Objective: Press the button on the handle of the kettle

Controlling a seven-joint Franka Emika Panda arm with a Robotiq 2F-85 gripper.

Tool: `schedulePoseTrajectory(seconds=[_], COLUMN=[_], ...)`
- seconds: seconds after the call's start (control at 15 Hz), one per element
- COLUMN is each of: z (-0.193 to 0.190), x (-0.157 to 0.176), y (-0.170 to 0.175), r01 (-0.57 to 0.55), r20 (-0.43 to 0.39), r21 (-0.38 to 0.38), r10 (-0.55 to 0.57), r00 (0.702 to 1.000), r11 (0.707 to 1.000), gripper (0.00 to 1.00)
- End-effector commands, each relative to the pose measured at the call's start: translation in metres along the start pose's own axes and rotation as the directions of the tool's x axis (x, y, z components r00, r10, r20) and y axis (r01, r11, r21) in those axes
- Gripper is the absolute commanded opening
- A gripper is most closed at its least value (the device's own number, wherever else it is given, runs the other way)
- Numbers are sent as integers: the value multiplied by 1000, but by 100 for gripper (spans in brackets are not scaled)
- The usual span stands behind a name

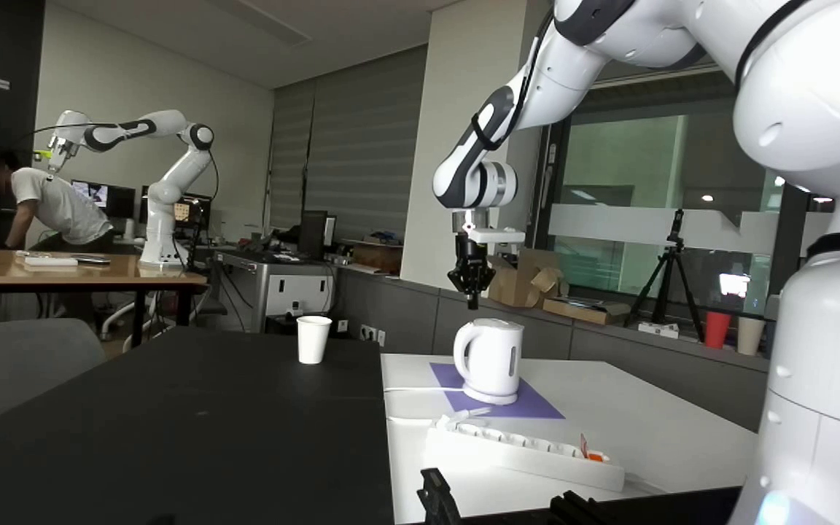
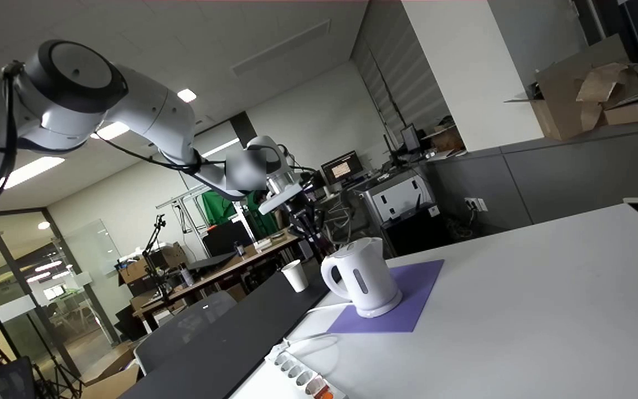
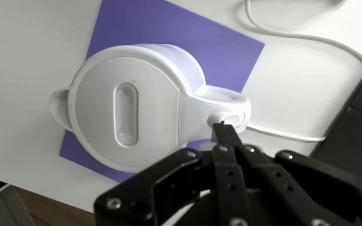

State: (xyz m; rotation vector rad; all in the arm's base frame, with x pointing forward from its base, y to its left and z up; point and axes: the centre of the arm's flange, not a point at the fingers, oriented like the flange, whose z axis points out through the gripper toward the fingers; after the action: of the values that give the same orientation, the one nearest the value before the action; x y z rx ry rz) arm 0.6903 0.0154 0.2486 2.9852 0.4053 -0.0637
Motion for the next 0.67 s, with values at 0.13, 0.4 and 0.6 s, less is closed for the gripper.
schedulePoseTrajectory(seconds=[0.13, 0.4, 0.6], z=[5, 10, 14], x=[6, 5, 5], y=[0, 0, 1], r01=[-4, -6, -8], r20=[9, 12, 14], r21=[-18, -17, -14], r10=[5, 6, 8], r00=[1000, 1000, 1000], r11=[1000, 1000, 1000], gripper=[0, 0, 0])
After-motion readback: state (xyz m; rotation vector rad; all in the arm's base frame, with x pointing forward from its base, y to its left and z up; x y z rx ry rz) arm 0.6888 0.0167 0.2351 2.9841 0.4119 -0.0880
